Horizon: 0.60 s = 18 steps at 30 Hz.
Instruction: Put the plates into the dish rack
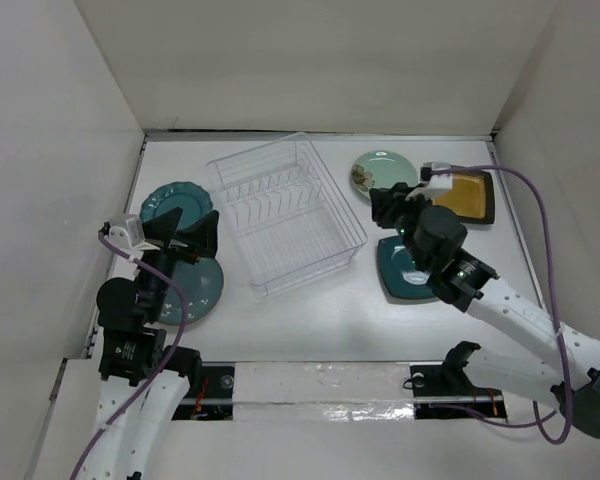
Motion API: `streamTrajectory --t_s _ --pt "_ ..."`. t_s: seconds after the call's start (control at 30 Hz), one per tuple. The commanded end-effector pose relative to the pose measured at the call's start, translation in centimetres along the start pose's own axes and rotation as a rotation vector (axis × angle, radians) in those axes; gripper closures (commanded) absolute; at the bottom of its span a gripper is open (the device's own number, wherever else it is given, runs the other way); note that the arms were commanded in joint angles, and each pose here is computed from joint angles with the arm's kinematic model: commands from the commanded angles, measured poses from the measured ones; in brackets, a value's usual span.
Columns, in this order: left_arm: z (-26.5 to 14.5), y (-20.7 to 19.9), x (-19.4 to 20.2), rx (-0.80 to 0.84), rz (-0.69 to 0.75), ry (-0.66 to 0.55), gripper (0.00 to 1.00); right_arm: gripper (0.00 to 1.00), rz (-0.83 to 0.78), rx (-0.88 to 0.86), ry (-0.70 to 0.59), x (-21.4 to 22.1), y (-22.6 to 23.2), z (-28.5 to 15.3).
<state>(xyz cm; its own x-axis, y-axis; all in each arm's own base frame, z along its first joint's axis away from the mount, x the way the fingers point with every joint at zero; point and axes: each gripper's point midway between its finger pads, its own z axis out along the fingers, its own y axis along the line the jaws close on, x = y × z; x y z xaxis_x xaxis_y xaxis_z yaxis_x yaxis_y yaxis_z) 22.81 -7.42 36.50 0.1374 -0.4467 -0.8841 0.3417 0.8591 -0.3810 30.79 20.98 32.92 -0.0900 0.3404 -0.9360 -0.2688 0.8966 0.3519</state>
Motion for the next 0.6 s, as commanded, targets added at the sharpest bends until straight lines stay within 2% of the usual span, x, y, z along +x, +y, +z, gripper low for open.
streamTrajectory --t_s 0.0,0.07,0.1,0.23,0.33,0.37,0.43,0.47,0.57 --pt "0.2 -1.1 -0.6 0.056 0.013 -0.020 0.08 0.64 0.061 0.000 0.024 0.3 -2.5 -0.3" --pt "0.2 -1.4 -0.1 0.070 0.014 -0.001 0.08 0.58 0.075 0.018 0.034 0.8 -4.3 -0.3" --pt "0.2 -1.4 0.1 0.073 0.015 0.004 0.08 0.58 0.084 0.060 0.024 0.5 -6.2 0.1" --pt "0.2 -1.2 1.2 0.080 0.008 0.027 0.07 0.60 0.145 0.058 0.051 1.4 -8.8 0.7" --pt "0.3 -1.3 1.9 0.088 0.004 0.047 0.07 0.86 0.170 0.089 0.043 1.5 -11.1 1.2" --pt "0.2 -1.3 2.1 0.091 0.004 0.050 0.07 1.00 0.177 0.089 0.056 1.9 -11.5 1.6" --pt "0.1 -1.5 2.1 0.106 0.005 0.043 0.10 1.00 0.191 0.117 0.047 1.5 -12.9 2.5" --pt "0.1 -1.5 2.2 0.108 0.003 0.046 0.13 1.00 0.191 0.126 0.027 0.8 -13.2 2.6" --pt "0.1 -1.6 2.7 0.118 0.013 0.065 0.36 1.00 0.193 0.207 0.000 0.1 -15.5 3.9"
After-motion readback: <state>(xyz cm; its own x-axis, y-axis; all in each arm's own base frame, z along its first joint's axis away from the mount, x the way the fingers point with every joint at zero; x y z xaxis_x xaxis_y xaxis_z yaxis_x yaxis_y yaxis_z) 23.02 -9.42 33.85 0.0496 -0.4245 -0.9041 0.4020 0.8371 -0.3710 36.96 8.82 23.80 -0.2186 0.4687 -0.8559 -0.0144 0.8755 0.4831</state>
